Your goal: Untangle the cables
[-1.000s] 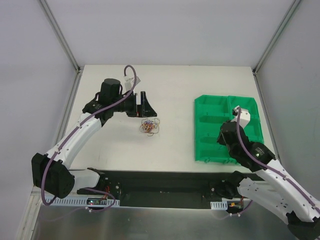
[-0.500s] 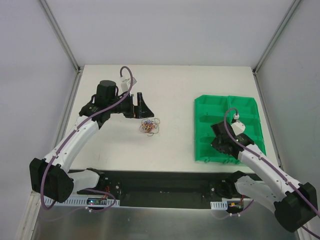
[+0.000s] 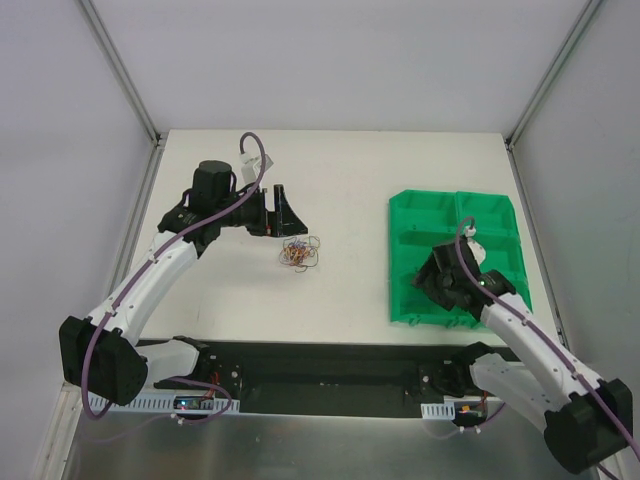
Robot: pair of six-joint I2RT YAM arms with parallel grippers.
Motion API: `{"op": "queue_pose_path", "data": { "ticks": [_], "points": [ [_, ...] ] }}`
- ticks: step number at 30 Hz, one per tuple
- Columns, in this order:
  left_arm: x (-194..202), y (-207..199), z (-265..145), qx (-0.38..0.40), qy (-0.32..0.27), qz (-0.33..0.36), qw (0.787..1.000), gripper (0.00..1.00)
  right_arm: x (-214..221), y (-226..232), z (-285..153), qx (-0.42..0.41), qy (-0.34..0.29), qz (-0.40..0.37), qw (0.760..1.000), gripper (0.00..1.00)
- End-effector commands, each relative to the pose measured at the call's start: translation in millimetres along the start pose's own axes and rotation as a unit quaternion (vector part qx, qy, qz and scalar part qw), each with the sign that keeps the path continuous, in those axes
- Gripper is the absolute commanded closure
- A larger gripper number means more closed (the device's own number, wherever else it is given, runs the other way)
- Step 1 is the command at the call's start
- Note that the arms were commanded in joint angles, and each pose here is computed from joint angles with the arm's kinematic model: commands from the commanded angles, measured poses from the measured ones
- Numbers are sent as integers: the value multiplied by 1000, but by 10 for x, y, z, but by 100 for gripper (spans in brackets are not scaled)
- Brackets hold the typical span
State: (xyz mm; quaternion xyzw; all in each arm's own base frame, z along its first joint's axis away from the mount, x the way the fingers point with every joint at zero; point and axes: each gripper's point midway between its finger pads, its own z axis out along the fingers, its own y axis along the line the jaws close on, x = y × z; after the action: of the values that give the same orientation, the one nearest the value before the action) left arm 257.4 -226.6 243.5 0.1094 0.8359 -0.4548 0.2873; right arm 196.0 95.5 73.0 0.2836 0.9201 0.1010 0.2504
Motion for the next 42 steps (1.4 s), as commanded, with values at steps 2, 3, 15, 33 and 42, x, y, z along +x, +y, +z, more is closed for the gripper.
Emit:
{"op": "queue_pose_path", "data": {
  "ticks": [2,3,15,33,42],
  "points": [
    [-43,-56,-31,20,-6,18,1000,12,-167,-119,-371,-13,-42,-50,998,30],
    [-44,-42,-30,19,-6,16,1000,12,-178,-118,-414,-18,-46,-56,997,26],
    [-75,13,-39,14,-10,14,1000,12,-659,-186,-520,13,-99,-96,990,34],
    [-51,16,-7,22,0,7,1000,12,118,-85,-286,-66,69,0,995,99],
    [-57,19,-13,20,-3,10,1000,12,-342,-140,-419,-23,-9,-100,995,42]
  ]
}}
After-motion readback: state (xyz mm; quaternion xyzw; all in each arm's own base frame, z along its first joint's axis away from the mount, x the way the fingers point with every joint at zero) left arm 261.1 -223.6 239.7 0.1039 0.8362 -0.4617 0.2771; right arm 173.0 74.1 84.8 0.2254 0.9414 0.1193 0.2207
